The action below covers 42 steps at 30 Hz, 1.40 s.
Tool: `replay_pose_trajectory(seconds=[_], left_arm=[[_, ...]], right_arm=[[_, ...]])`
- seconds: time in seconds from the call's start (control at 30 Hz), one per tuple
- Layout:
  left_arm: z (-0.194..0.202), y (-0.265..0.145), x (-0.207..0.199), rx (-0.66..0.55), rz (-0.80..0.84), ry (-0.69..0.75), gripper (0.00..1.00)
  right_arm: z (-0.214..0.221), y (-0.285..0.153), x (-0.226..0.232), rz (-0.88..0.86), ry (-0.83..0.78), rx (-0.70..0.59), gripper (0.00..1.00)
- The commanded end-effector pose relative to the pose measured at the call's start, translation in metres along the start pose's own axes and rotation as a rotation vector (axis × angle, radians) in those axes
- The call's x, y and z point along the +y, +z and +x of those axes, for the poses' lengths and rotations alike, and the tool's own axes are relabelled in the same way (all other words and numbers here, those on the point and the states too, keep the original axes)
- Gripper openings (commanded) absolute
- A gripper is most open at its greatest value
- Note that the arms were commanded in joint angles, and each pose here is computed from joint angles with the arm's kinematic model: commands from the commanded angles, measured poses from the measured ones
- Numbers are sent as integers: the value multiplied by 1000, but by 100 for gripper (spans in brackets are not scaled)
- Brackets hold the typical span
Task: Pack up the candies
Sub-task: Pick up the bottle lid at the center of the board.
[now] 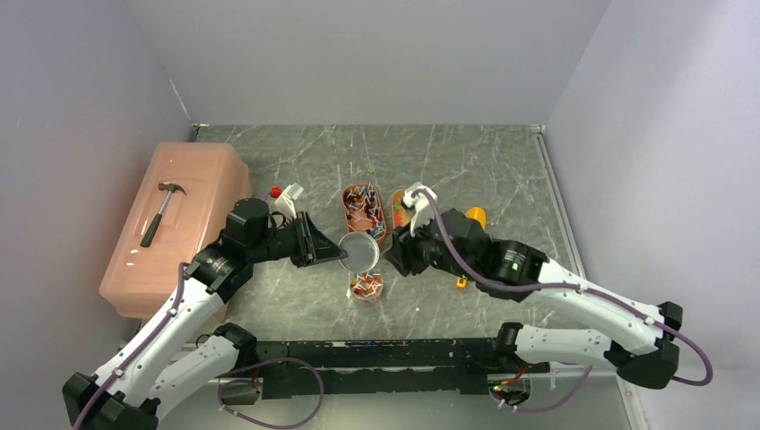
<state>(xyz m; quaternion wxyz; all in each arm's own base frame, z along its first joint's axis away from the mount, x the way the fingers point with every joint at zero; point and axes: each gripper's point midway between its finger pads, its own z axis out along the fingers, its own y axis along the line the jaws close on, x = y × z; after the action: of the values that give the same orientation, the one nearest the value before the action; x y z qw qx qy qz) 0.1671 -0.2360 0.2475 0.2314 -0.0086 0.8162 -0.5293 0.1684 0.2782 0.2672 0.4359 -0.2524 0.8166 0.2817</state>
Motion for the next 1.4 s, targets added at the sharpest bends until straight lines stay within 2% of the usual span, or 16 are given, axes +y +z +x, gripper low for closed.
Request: replay_pose_trajectory(seconds=[0.0,0.27,0.43,0.57,0.9,1.0,1.37], left_arm=[[0,-2,-3,5,3,-15,3],[5,0,-5,46,18,-64,3],[11,-1,-7,73,24,-104,3],[15,-4,-7,81,31,-128,3],[18,-3,-14,105,68,-164,3],[18,-4,-17,112,80,-173,3],[17,-6,-23,113,96,-181,3]], right_arm=[[-15,-19,31,-175,-239,-165,45],[14,-19,56,-285,-632,-219,47],[22,-13,58,-231,-866,-284,48],[20,-19,65,-146,-1037,-408,47],[16,-21,60,67,-1234,-520,46],[22,-19,58,114,-1303,-516,46],[33,-22,67,196,-1432,-561,44]])
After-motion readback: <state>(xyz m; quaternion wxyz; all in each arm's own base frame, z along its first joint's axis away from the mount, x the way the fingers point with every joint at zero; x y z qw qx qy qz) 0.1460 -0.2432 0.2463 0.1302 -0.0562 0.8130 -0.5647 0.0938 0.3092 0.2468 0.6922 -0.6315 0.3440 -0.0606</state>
